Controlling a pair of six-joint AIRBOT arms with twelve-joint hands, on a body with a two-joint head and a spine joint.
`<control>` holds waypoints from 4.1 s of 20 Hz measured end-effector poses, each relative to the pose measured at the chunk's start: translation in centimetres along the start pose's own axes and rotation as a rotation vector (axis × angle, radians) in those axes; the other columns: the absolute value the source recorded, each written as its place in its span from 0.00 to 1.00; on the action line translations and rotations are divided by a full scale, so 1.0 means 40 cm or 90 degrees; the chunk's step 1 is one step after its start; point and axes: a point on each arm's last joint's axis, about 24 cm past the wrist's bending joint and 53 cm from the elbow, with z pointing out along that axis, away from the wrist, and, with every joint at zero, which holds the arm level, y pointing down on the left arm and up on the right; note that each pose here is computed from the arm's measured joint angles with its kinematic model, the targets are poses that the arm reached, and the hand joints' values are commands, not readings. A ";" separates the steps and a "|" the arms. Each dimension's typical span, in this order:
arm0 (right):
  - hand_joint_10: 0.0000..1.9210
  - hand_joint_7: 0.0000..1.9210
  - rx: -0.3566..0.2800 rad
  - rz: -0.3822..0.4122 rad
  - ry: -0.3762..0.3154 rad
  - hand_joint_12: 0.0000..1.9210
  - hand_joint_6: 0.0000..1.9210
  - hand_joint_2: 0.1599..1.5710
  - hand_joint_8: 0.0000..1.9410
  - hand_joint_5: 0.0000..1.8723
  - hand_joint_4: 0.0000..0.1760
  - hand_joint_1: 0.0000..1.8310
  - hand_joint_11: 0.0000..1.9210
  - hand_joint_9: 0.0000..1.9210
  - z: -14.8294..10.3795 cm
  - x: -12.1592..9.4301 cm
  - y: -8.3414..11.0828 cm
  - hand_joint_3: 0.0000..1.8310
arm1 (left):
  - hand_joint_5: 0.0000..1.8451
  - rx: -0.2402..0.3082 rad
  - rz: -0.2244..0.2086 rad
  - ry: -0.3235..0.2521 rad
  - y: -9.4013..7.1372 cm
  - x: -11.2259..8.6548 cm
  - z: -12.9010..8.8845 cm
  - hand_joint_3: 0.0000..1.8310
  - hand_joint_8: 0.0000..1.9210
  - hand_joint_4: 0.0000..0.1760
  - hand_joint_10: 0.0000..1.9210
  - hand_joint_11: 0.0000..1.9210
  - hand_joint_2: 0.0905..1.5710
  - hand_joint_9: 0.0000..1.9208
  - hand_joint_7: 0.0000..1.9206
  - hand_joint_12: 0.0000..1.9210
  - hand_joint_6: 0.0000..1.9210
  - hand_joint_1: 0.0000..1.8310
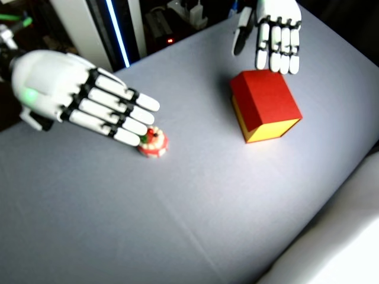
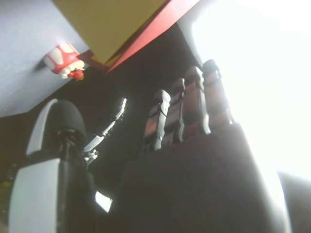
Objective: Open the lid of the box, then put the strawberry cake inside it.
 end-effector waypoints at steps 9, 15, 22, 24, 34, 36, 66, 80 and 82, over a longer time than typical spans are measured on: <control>0.00 0.00 0.006 0.007 0.001 0.00 0.00 0.80 0.00 0.00 0.00 0.29 0.00 0.00 -0.003 0.001 -0.007 0.00 | 0.00 -0.018 -0.030 0.001 0.020 0.027 0.057 0.00 0.00 0.97 0.00 0.00 0.73 0.00 0.00 0.00 0.00 0.45; 0.00 0.00 0.009 0.013 0.005 0.00 0.00 0.81 0.00 0.00 0.00 0.28 0.00 0.00 -0.006 0.005 -0.012 0.00 | 0.00 -0.031 -0.046 -0.005 0.035 0.029 0.082 0.00 0.00 0.99 0.00 0.00 0.72 0.00 0.00 0.00 0.00 0.53; 0.00 0.00 0.010 0.016 0.003 0.00 0.00 0.81 0.00 0.00 0.00 0.28 0.00 0.00 -0.005 0.007 -0.013 0.00 | 0.00 -0.028 -0.055 -0.017 0.030 0.023 0.091 0.01 0.00 0.95 0.00 0.00 0.74 0.00 0.00 0.00 0.00 0.48; 0.00 0.00 0.011 0.017 0.003 0.00 0.00 0.82 0.00 0.00 0.00 0.28 0.00 0.00 -0.005 0.007 -0.013 0.00 | 0.00 -0.023 -0.063 -0.031 0.024 0.011 0.096 0.01 0.00 0.92 0.00 0.00 0.75 0.00 0.00 0.00 0.00 0.45; 0.00 0.00 0.015 0.021 0.007 0.00 0.00 0.82 0.00 0.00 0.00 0.29 0.00 0.00 -0.008 0.015 -0.018 0.00 | 0.00 0.001 -0.094 -0.105 0.012 -0.053 0.078 0.02 0.00 0.79 0.00 0.00 0.83 0.00 0.00 0.00 0.00 0.34; 0.00 0.00 0.014 0.021 0.007 0.00 0.00 0.82 0.00 0.00 0.00 0.30 0.00 0.00 -0.008 0.015 -0.018 0.00 | 0.00 0.003 -0.095 -0.116 0.014 -0.066 0.070 0.02 0.00 0.86 0.00 0.00 0.86 0.00 0.00 0.00 0.00 0.25; 0.00 0.00 0.026 0.031 0.000 0.00 0.00 0.82 0.00 0.00 0.00 0.32 0.00 0.00 -0.013 0.013 -0.030 0.00 | 0.00 -0.186 -0.155 -0.356 0.285 -0.303 -0.144 0.00 0.00 1.00 0.00 0.00 0.88 0.00 0.00 0.00 0.00 0.35; 0.01 0.00 0.038 0.047 0.050 0.00 0.00 0.72 0.00 0.00 0.00 0.42 0.00 0.01 0.057 0.056 -0.073 0.00 | 0.05 -0.042 -0.009 -0.080 0.060 -0.131 -0.126 0.00 0.00 0.20 0.00 0.00 0.87 0.00 0.00 0.16 0.01 0.43; 0.01 0.00 0.041 0.048 0.078 0.01 0.00 0.70 0.00 0.01 0.00 0.45 0.01 0.02 0.074 0.092 -0.080 0.00 | 0.08 -0.035 0.018 -0.039 0.045 -0.113 -0.133 0.00 0.00 0.16 0.00 0.00 0.85 0.00 0.00 0.26 0.01 0.34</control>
